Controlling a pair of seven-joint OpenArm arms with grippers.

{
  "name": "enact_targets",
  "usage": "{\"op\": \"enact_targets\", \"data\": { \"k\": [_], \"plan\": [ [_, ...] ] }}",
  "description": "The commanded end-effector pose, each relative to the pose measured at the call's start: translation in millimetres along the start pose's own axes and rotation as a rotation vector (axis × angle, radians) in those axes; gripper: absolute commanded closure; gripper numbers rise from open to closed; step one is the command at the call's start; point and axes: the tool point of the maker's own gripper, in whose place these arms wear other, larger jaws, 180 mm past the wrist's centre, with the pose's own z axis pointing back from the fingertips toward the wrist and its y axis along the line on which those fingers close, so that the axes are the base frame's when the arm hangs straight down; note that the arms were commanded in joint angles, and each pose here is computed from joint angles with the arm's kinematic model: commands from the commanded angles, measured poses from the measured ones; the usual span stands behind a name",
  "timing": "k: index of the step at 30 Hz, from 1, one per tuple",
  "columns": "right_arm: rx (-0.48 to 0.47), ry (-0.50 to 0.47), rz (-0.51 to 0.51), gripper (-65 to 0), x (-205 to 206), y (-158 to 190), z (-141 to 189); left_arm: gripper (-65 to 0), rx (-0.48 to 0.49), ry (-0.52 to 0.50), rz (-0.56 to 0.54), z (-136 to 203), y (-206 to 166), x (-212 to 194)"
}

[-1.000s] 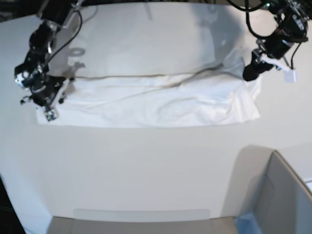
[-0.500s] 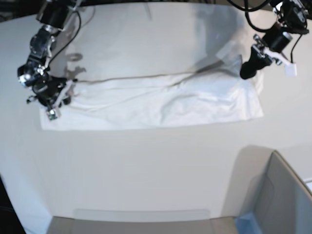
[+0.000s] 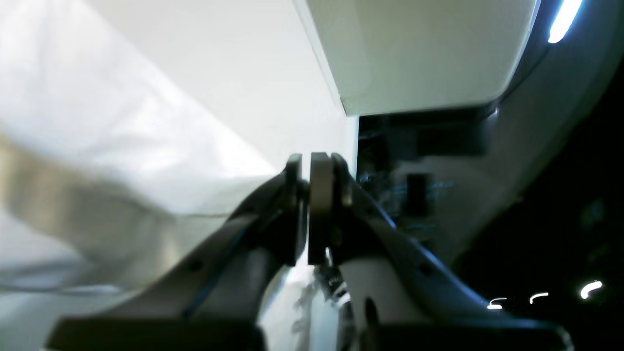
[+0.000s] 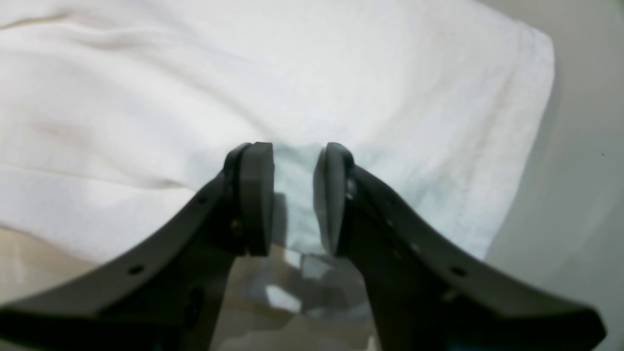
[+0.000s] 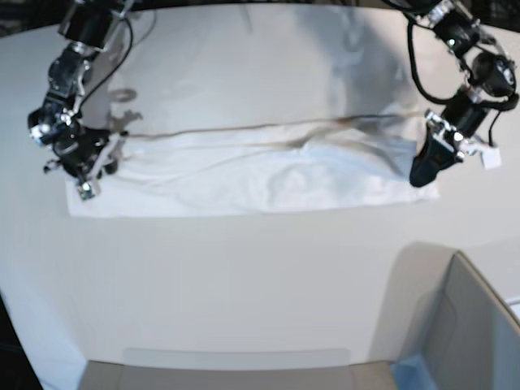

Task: Layout the t-shirt on the table in an organized manner, then fold the t-shirt properly
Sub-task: 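Reposition the left gripper along the strip end and regrasp the fabric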

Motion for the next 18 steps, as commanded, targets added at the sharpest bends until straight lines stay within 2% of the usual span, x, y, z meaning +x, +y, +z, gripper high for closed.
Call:
{"op": "enact_targets", "data": {
  "k": [1, 4, 7, 14, 18],
  "plan": [
    [-0.013, 0.030, 0.031, -18.6, -2.9, -6.2, 2.4, -5.6, -0.040, 0.014, 0.062, -3.4, -2.5, 3.0],
    [-0.014, 0.032, 0.031, -18.6, -3.7, -6.5, 2.7, -5.6, -0.037, 0.030, 0.185, -15.6, 23.0, 3.7],
    [-0.014, 0.032, 0.031, -18.6, -3.7, -6.5, 2.7, -5.6, -0.044, 0.039, 0.234, -22.9, 31.1, 3.9],
    [-0.019, 0.035, 0.036, -18.6, -4.2, -9.6, 3.7, -5.6, -0.084, 0.029, 0.210, -34.6, 13.4, 16.1],
    [-0.019, 0.035, 0.036, -18.6, -4.2, -9.6, 3.7, -5.6, -0.017, 0.013, 0.149, -41.9, 13.7, 30.1]
  ]
}}
